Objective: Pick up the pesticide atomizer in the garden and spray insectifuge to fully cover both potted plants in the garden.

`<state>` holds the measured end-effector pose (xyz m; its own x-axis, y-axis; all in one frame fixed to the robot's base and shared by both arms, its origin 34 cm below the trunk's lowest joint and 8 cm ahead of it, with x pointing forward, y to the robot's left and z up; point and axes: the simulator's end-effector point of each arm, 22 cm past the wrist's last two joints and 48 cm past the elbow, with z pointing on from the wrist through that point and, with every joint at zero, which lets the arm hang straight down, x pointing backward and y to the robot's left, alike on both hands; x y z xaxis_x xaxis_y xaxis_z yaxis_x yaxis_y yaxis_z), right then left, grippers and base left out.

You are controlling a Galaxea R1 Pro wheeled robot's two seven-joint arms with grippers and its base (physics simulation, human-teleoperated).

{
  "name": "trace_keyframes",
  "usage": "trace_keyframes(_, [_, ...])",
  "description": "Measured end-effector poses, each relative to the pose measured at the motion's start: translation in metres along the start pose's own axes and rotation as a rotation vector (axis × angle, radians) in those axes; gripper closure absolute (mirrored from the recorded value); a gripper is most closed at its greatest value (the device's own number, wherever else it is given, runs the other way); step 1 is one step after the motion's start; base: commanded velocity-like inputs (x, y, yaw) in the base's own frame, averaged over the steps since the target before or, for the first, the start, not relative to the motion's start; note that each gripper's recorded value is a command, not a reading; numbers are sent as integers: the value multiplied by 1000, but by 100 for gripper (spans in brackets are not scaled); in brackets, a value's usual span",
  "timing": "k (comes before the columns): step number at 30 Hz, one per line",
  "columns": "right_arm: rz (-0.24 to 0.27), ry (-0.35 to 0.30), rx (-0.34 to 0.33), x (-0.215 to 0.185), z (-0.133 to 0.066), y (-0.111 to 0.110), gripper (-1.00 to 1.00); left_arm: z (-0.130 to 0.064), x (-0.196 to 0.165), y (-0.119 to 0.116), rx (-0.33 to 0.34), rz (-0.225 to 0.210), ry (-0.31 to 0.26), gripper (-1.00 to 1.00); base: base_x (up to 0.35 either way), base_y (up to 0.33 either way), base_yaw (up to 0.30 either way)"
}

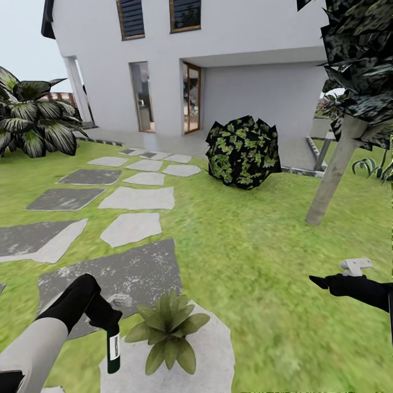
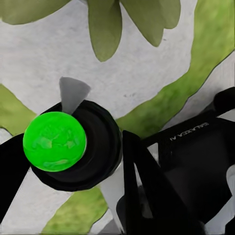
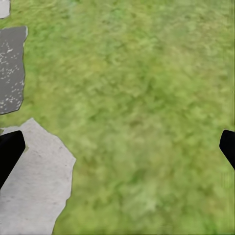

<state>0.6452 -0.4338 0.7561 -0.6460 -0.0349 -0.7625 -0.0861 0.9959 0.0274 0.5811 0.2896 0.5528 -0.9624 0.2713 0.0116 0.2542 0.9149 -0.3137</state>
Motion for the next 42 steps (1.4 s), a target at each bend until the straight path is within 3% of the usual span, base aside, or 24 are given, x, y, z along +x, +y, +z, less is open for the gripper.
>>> trace_keyframes(8, [-1,4,-1,1,1,1,-100,7,4,-4,-25,45,39,100,44,165,-109])
trace_keyframes(17, [1,3,-4,1,2,1,-100,10,6,-6,-25,49,48,100,23,269,-59])
trace_keyframes(26, [1,4,-1,1,1,0,-100,21,17,-12,-10,53,71,100,1,41,-221])
trace_keyframes(32, [1,5,0,2,1,0,-100,35,13,-42,35,88,72,100,0,2,-97])
trace_keyframes(42, [0,5,0,2,1,0,-100,48,28,-47,49,90,95,100,0,19,-6])
